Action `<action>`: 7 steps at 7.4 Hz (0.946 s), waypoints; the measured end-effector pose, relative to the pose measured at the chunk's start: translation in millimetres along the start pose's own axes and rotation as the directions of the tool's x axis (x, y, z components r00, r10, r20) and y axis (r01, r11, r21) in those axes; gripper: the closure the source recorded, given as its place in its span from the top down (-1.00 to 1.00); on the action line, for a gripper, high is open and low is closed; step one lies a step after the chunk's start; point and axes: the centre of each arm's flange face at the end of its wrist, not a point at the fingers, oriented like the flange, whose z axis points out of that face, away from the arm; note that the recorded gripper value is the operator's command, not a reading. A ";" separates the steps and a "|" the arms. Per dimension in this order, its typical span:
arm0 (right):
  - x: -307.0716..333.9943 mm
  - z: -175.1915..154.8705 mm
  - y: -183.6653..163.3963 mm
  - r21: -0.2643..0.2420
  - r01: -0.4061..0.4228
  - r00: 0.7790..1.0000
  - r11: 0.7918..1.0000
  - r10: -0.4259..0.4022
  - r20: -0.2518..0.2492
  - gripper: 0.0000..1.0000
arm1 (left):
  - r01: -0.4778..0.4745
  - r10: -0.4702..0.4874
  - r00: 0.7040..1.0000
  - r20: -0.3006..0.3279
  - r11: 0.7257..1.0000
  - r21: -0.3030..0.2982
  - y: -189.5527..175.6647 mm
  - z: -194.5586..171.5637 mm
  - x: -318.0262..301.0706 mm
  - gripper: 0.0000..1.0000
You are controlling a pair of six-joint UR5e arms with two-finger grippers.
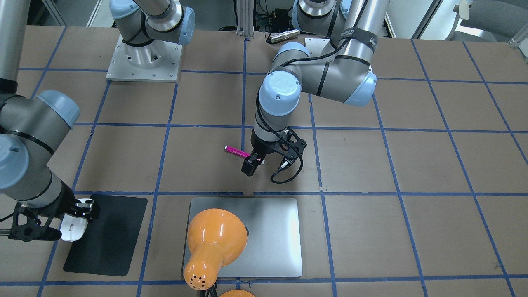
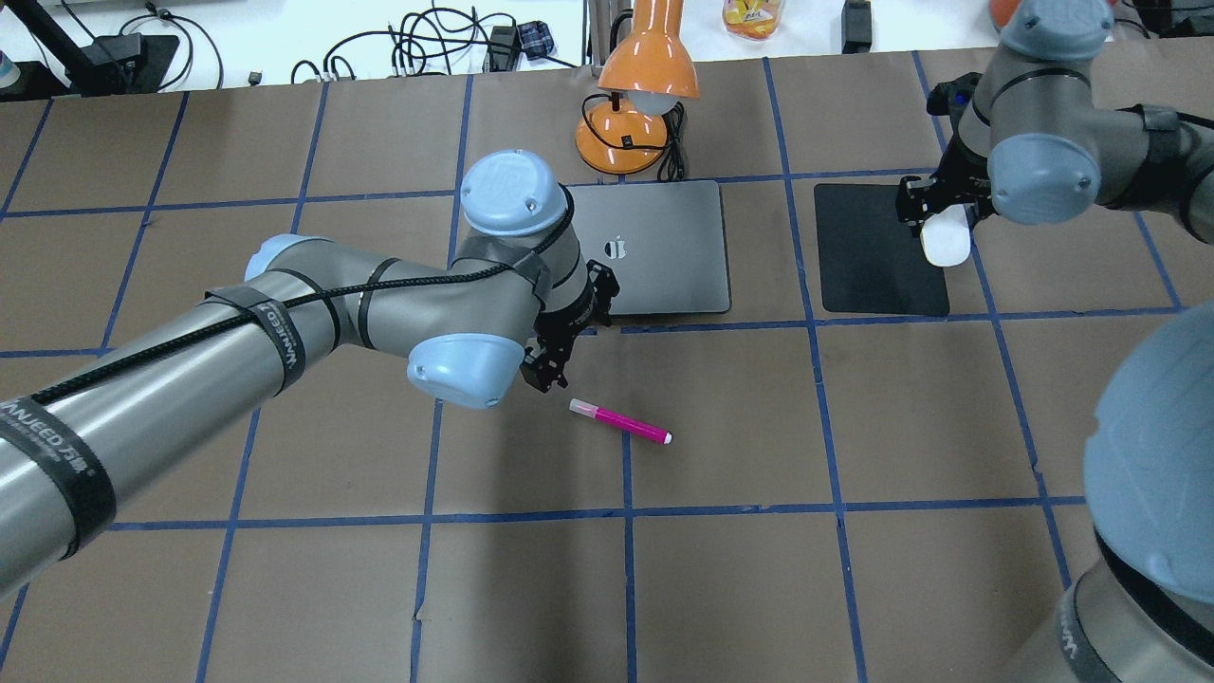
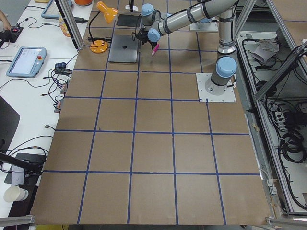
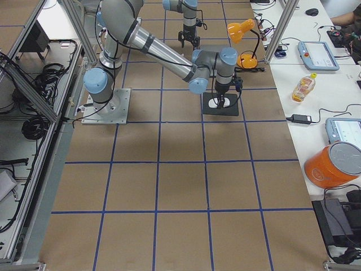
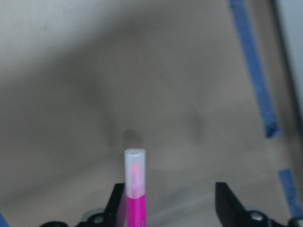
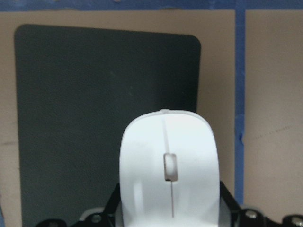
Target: Place pen and mouse around notebook
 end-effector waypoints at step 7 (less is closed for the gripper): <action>-30.7 46.8 -31.8 -0.023 -0.015 0.998 1.000 0.016 0.068 0.99 | -0.744 0.745 0.666 0.034 0.666 -0.051 -68.5 -219.8 -106.2 1.00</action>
